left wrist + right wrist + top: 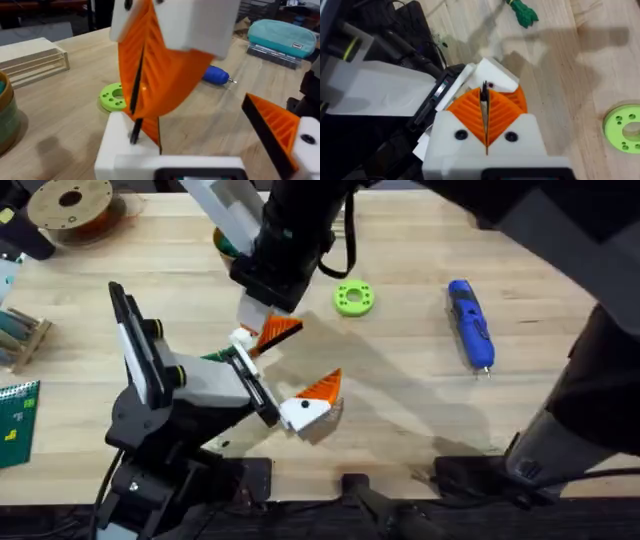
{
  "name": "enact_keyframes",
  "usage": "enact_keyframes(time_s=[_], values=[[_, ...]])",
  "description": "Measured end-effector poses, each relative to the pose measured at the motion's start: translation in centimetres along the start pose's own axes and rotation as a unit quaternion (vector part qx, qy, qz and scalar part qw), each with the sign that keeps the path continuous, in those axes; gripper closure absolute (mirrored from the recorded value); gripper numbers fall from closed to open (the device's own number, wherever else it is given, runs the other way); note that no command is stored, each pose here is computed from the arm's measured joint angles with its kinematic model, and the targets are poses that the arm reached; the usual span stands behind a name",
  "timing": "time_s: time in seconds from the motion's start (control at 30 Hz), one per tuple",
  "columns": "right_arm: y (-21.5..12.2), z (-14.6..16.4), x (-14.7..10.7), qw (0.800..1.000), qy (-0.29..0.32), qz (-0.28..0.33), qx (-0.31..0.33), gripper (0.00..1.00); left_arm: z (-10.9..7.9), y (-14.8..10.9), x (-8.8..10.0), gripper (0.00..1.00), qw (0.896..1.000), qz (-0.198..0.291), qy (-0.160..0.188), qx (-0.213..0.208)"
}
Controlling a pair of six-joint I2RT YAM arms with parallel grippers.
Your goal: Pick up the gripper from the table and insert it into the empty holder that is missing its gripper. Then pick up a screw, insert it into the mounting hole, and use the screwdriver to tighten it. Finally, clean up the table by picking up the vegetable and placing it into the bucket.
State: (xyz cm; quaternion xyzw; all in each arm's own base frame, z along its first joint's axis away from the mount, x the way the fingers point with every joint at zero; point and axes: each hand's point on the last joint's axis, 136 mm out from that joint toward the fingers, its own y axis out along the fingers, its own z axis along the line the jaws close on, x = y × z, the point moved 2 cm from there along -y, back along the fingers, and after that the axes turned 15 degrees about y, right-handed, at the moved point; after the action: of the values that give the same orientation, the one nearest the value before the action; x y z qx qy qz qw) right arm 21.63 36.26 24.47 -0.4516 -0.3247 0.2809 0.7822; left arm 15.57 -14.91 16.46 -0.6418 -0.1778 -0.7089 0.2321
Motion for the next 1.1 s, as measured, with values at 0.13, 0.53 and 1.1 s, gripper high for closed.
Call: enact_keyframes(time_s=[0.13,0.53,1.1], values=[[0.0,0.0,-0.13,1.0,0.001,0.003,0.0,0.994,0.0,0.0,0.0,0.014,1.0,0.0,0.0,0.0],[-0.35,-0.23,-0.32,1.0,0.001,0.006,-0.012,0.994,0.0,0.0,0.0,0.014,1.0,0.0,0.0,0.0],[-0.48,-0.55,-0.21,1.0,-0.002,0.003,-0.024,0.994,0.0,0.0,0.0,0.014,1.0,0.0,0.0,0.0]])
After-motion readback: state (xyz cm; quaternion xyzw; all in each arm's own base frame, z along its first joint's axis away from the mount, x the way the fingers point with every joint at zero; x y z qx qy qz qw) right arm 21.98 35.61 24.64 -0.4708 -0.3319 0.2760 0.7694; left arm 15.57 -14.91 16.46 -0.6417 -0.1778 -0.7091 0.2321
